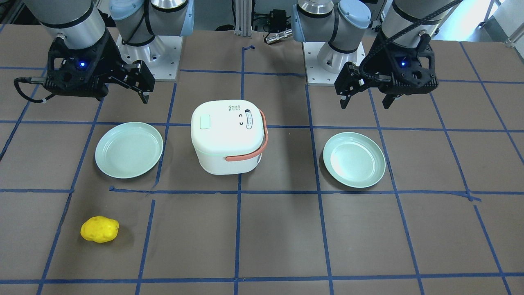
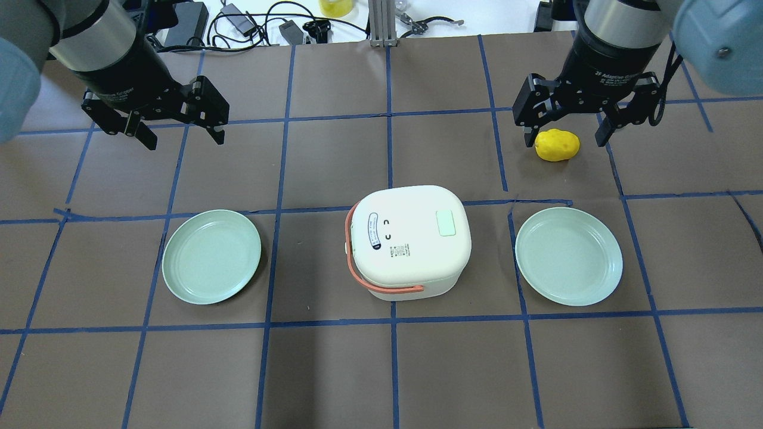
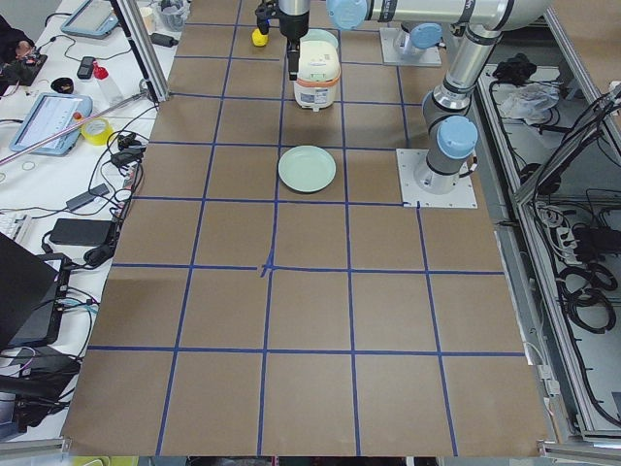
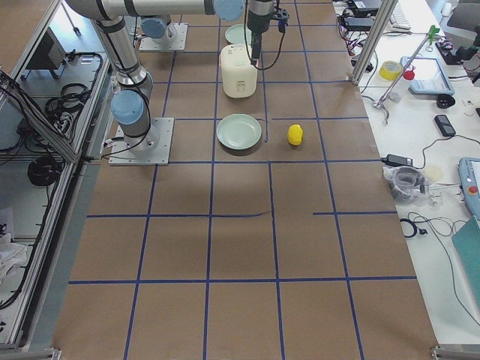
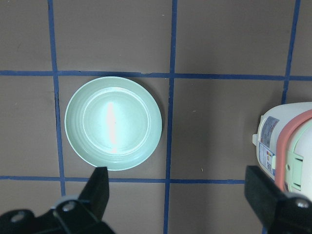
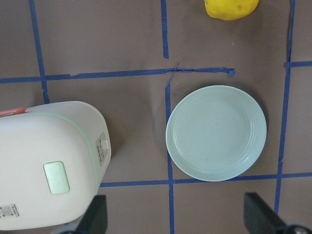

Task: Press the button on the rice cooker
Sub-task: 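Move the right gripper toward the rice cooker's green button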

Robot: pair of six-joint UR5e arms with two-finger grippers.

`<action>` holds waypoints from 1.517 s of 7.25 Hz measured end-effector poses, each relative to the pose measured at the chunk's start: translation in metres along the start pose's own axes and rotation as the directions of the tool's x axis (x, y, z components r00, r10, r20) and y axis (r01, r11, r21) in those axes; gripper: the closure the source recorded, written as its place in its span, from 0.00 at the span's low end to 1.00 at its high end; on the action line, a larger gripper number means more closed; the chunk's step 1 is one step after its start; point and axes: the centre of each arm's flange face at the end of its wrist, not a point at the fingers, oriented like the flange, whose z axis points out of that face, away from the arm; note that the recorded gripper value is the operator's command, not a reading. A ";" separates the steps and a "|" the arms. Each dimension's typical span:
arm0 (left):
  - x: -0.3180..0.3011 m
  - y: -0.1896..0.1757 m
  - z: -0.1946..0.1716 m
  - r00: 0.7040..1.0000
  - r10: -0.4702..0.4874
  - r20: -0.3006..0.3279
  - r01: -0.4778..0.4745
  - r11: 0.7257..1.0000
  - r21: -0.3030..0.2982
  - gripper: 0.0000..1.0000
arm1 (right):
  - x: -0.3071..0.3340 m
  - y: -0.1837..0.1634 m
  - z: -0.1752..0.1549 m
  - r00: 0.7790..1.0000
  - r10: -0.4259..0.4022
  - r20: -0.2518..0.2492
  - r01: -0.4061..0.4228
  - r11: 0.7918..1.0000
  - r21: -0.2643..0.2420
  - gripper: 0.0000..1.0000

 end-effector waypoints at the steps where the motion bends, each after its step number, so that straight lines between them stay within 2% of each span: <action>1: 0.000 0.000 0.000 1.000 0.000 0.000 0.000 1.000 0.000 0.00 | 0.000 0.001 0.000 1.000 0.000 0.000 0.000 1.000 -0.011 0.00; 4: 0.000 0.000 0.000 1.000 0.000 0.000 0.000 1.000 0.000 0.00 | 0.000 0.004 0.000 1.000 -0.002 -0.001 0.002 1.000 -0.029 0.00; 5: 0.000 0.000 0.000 1.000 0.000 0.000 0.000 1.000 0.000 0.00 | 0.000 0.003 0.001 1.000 0.002 -0.008 -0.002 1.000 -0.030 0.17; 6: 0.000 0.000 0.000 1.000 0.000 0.000 0.000 1.000 0.000 0.00 | -0.001 0.002 0.002 1.000 0.008 -0.006 -0.008 1.000 -0.022 0.57; 7: 0.000 0.000 0.000 1.000 0.000 0.000 0.000 1.000 0.000 0.00 | -0.003 0.000 0.002 1.000 0.010 0.002 -0.010 1.000 -0.010 0.88; 8: 0.000 0.000 0.000 1.000 0.000 0.000 0.000 1.000 0.000 0.00 | -0.006 0.000 0.002 1.000 0.009 0.019 -0.009 1.000 -0.007 1.00; 10: 0.000 0.000 0.000 1.000 0.000 0.000 0.000 1.000 0.000 0.00 | -0.020 0.000 0.006 0.995 0.055 0.083 -0.053 0.998 -0.021 1.00; 11: 0.000 0.000 0.000 1.000 0.000 0.000 0.000 1.000 0.000 0.00 | -0.031 0.001 0.010 0.992 0.077 0.098 -0.073 0.997 -0.037 1.00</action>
